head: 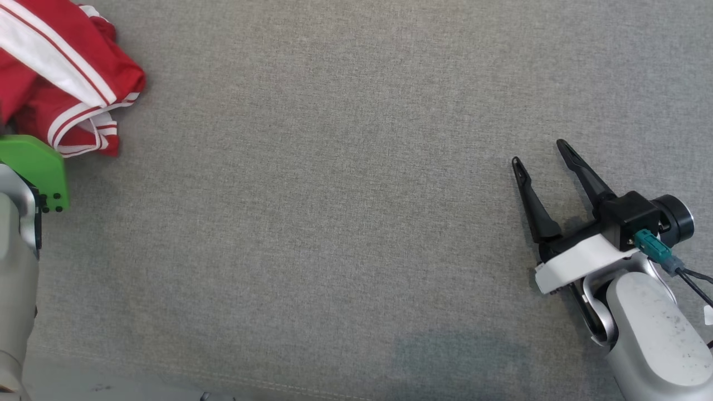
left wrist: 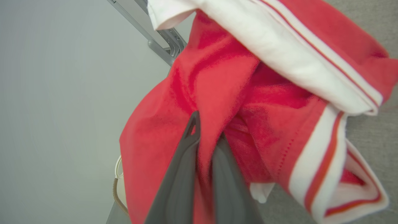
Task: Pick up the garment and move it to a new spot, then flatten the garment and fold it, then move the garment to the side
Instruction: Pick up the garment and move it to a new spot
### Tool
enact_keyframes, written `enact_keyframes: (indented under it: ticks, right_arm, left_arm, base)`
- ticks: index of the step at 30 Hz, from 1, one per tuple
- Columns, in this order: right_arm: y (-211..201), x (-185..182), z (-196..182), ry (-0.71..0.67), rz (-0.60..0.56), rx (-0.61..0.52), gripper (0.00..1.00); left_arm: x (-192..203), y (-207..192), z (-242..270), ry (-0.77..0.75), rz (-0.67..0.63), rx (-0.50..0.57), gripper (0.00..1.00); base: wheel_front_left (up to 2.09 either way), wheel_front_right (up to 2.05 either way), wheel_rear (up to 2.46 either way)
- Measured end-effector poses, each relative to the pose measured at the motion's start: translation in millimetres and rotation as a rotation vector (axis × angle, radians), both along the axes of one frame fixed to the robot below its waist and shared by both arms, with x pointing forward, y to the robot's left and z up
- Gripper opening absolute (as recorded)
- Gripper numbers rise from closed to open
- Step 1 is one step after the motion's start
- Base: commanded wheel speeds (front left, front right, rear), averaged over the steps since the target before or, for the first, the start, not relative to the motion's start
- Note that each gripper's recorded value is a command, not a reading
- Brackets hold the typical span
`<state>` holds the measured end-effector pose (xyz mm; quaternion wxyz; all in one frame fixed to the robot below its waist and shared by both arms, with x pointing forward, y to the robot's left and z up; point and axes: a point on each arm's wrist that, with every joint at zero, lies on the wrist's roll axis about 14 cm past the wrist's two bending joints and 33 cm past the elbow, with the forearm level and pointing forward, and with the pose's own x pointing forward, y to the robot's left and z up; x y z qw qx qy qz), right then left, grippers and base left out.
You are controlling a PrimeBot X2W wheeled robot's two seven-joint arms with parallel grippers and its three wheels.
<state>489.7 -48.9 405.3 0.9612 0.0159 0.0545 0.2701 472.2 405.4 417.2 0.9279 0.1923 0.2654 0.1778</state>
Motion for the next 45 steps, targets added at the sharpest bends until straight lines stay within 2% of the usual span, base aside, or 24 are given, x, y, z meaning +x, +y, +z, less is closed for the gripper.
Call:
enact_keyframes:
  ticks: [4, 7, 11, 12, 17, 20, 24, 25, 26, 31, 33, 36, 37, 38, 39, 45]
  right_arm:
    - [2, -3, 7, -0.001, -0.013, 0.020, 1.00]
    - [2, -8, 15, -0.003, -0.026, 0.038, 1.00]
    - [5, -20, 29, -0.006, -0.043, 0.068, 1.00]
    - [5, -20, 29, -0.006, -0.043, 0.068, 1.00]
    - [3, -35, 52, -0.030, -0.072, 0.103, 1.00]
    - [-3, -44, 65, -0.052, -0.100, 0.114, 1.00]
    - [-21, -60, 73, -0.061, -0.151, 0.114, 1.00]
    - [-27, -63, 74, -0.063, -0.168, 0.111, 1.00]
    - [-40, -69, 79, -0.075, -0.201, 0.106, 1.00]
    - [-74, -81, 89, -0.105, -0.293, 0.094, 1.00]
    - [-91, -87, 91, -0.110, -0.340, 0.088, 1.00]
    - [-115, -99, 89, -0.105, -0.410, 0.080, 1.00]
    - [-122, -102, 89, -0.104, -0.431, 0.080, 1.00]
    - [-128, -105, 89, -0.105, -0.452, 0.082, 1.00]
    - [-133, -108, 89, -0.105, -0.469, 0.082, 1.00]
    - [-159, -124, 88, -0.100, -0.556, 0.076, 1.00]
  left_arm:
    - [3, 7, 23, -0.085, 0.000, 0.041, 0.00]
    - [20, 2, 59, -0.195, -0.049, 0.058, 0.00]
    - [43, -25, 118, -0.362, -0.165, 0.053, 0.00]
    - [43, -25, 118, -0.362, -0.165, 0.053, 0.00]
    - [56, -88, 188, -0.571, -0.357, 0.015, 0.00]
    - [53, -138, 206, -0.660, -0.464, -0.067, 0.00]
    - [44, -208, 215, -0.743, -0.584, -0.230, 0.00]
    - [41, -227, 215, -0.759, -0.612, -0.281, 0.00]
    - [35, -264, 218, -0.783, -0.676, -0.356, 0.00]
    - [23, -344, 240, -0.851, -0.826, -0.507, 0.00]
    - [20, -371, 241, -0.853, -0.875, -0.553, 0.00]
    - [16, -399, 212, -0.772, -0.907, -0.597, 0.00]
    - [14, -407, 197, -0.729, -0.915, -0.605, 0.36]
    - [12, -413, 181, -0.685, -0.915, -0.615, 0.91]
    - [10, -417, 166, -0.644, -0.909, -0.629, 1.00]
    - [-6, -414, 81, -0.425, -0.869, -0.600, 1.00]
  base:
    - [0.00, 0.00, 0.00]
    - [0.00, 0.00, 0.00]
    - [0.00, 0.00, 0.00]
    - [0.00, 0.00, 0.00]
    - [0.00, 0.00, 0.00]
    - [0.00, 0.00, 0.00]
    - [0.00, 0.00, 0.00]
    - [0.00, 0.00, 0.00]
    - [0.00, 0.00, 0.00]
    - [0.00, 0.00, 0.00]
    - [0.00, 0.00, 0.00]
    - [0.00, 0.00, 0.00]
    - [0.00, 0.00, 0.00]
    - [0.00, 0.00, 0.00]
    - [0.00, 0.00, 0.00]
    - [0.00, 0.00, 0.00]
